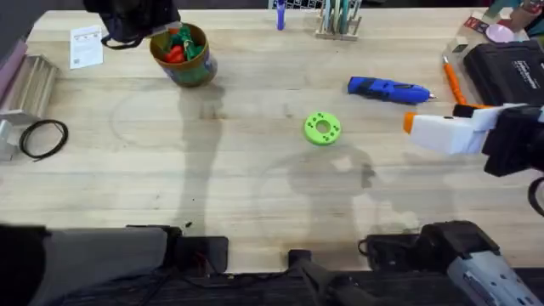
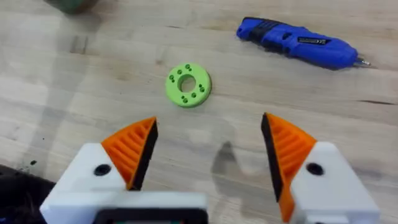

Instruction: Pick up the gripper from the table and insert it into the empty holder that is missing its gripper. Then pick up a screw, insert it into the mounting hole, and use the screwdriver to tighten it. Finally, clean up the table by picking up the vegetable and placing it into the bucket.

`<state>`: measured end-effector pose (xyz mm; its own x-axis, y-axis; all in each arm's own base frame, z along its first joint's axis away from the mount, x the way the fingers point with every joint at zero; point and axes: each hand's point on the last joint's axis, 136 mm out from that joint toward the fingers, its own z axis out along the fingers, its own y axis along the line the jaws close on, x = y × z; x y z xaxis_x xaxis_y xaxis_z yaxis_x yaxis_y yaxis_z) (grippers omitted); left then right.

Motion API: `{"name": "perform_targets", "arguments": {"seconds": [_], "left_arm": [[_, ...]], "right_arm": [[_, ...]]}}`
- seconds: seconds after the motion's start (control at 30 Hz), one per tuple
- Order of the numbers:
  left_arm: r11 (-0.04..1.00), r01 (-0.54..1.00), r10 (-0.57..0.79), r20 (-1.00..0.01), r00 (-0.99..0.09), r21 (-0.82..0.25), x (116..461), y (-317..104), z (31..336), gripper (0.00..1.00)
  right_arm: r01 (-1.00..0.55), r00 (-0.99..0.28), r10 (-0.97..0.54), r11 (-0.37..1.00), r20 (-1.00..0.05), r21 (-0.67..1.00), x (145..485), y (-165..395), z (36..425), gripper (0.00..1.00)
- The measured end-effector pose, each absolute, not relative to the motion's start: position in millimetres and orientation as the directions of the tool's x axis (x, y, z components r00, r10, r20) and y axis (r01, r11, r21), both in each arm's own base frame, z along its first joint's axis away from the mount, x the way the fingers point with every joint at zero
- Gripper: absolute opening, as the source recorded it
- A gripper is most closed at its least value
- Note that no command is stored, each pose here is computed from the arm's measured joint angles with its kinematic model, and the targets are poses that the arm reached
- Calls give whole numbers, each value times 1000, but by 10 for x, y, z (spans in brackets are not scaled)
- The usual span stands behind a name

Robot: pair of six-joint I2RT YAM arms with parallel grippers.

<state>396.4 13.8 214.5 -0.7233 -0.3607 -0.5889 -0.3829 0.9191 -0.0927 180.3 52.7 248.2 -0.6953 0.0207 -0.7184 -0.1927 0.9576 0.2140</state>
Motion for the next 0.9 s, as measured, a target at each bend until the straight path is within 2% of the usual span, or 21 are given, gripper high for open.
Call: {"name": "perform_targets", "arguments": {"seconds": [0.27, 0.4, 0.57, 0.6, 0.77, 0.8, 0.9], "left_arm": [[942, -334, -290, -589, -754, -36, 4327, 249, 1795, 28], [943, -332, -282, -558, -780, -13, 4372, 292, 1598, 28], [946, -325, -274, -557, -784, -8, 4383, 296, 1580, 44], [947, -322, -271, -557, -785, -6, 4383, 296, 1580, 171], [946, -324, -273, -559, -783, -8, 4387, 296, 1583, 934], [946, -324, -273, -559, -783, -7, 4386, 296, 1582, 972], [946, -323, -271, -558, -784, -6, 4382, 296, 1584, 985]], "right_arm": [[-193, -695, 21, 958, -718, 214, 1803, 527, 2482, 977], [-193, -695, 21, 958, -718, 214, 1802, 527, 2482, 977], [-193, -695, 21, 958, -719, 214, 1804, 527, 2484, 977], [-193, -694, 21, 958, -720, 214, 1806, 527, 2485, 977], [-193, -694, 21, 958, -719, 214, 1805, 527, 2485, 977], [-193, -694, 21, 958, -719, 214, 1805, 527, 2485, 978], [-193, -694, 21, 958, -719, 214, 1805, 527, 2485, 978]]}}
